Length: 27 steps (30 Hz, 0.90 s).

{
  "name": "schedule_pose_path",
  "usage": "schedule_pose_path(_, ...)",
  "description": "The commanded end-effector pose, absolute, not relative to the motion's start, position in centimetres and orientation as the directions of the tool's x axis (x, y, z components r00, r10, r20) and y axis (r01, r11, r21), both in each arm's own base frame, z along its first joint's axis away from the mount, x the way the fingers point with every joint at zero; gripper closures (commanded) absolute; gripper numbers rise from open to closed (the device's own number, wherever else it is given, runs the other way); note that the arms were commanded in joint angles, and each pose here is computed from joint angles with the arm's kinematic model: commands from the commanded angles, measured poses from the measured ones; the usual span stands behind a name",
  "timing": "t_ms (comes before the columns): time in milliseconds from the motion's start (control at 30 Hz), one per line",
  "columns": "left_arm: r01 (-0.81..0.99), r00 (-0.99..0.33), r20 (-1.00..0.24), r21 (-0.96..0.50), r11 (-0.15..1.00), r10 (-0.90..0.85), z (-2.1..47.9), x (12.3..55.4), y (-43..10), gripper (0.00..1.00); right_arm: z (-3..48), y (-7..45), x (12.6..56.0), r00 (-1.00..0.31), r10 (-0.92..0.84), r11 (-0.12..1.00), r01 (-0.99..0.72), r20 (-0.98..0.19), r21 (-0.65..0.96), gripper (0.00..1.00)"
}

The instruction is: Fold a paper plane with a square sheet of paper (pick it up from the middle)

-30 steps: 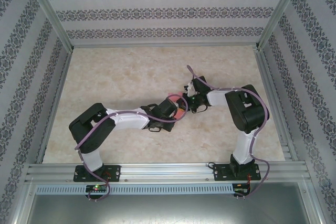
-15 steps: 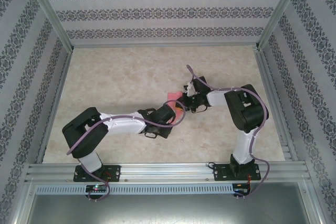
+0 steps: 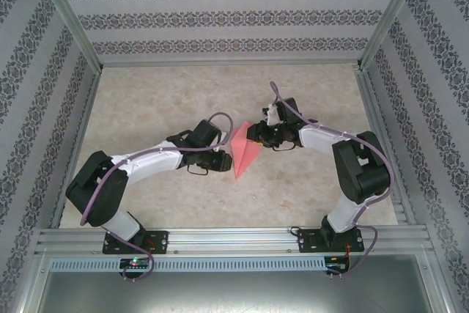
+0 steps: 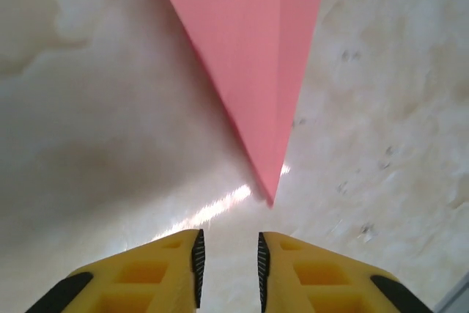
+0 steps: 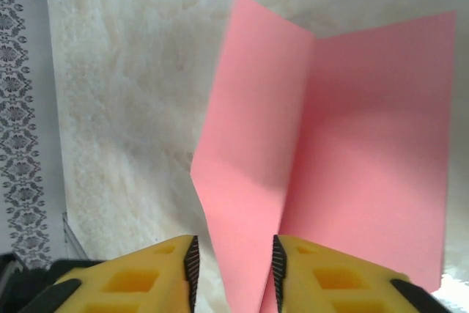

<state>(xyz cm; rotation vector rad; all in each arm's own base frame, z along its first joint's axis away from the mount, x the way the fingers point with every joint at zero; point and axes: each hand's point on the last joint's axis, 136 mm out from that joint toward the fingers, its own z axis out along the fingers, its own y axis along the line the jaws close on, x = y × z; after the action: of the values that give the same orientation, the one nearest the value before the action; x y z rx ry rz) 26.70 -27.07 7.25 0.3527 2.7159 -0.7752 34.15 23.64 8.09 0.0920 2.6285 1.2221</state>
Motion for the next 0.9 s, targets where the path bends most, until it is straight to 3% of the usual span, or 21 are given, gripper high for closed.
schedule_pose_path(0, 0.316, -0.918, -0.385, -0.563, 0.764, 0.096, 8.6, 29.4, -28.9, 0.64, 7.7, 22.6, 33.9, -0.969, 0.148, 0.670, -0.049, -0.198, 0.740, 0.63)
schedule_pose_path(167, 0.298, -0.925, -0.372, -0.592, 0.748, 0.075, 7.6, 31.1, -29.6, 0.59, 7.9, 22.4, 34.1, -0.965, 0.156, 0.652, -0.058, -0.209, 0.756, 0.59)
schedule_pose_path(500, 0.256, -0.939, -0.343, -0.690, 0.676, 0.006, 6.6, 33.1, -30.9, 0.61, 6.4, 23.4, 34.5, -0.975, 0.155, 0.594, -0.039, -0.162, 0.803, 0.57)
schedule_pose_path(600, 0.249, -0.944, -0.329, -0.700, 0.669, 0.007, 6.2, 33.2, -30.9, 0.65, 6.1, 23.7, 34.7, -0.977, 0.150, 0.590, -0.036, -0.153, 0.807, 0.57)
schedule_pose_path(867, 0.249, -0.947, -0.322, -0.726, 0.641, 0.003, 6.6, 33.3, -30.8, 0.86, 5.2, 25.5, 34.9, -0.986, 0.120, 0.550, -0.035, -0.120, 0.834, 0.57)
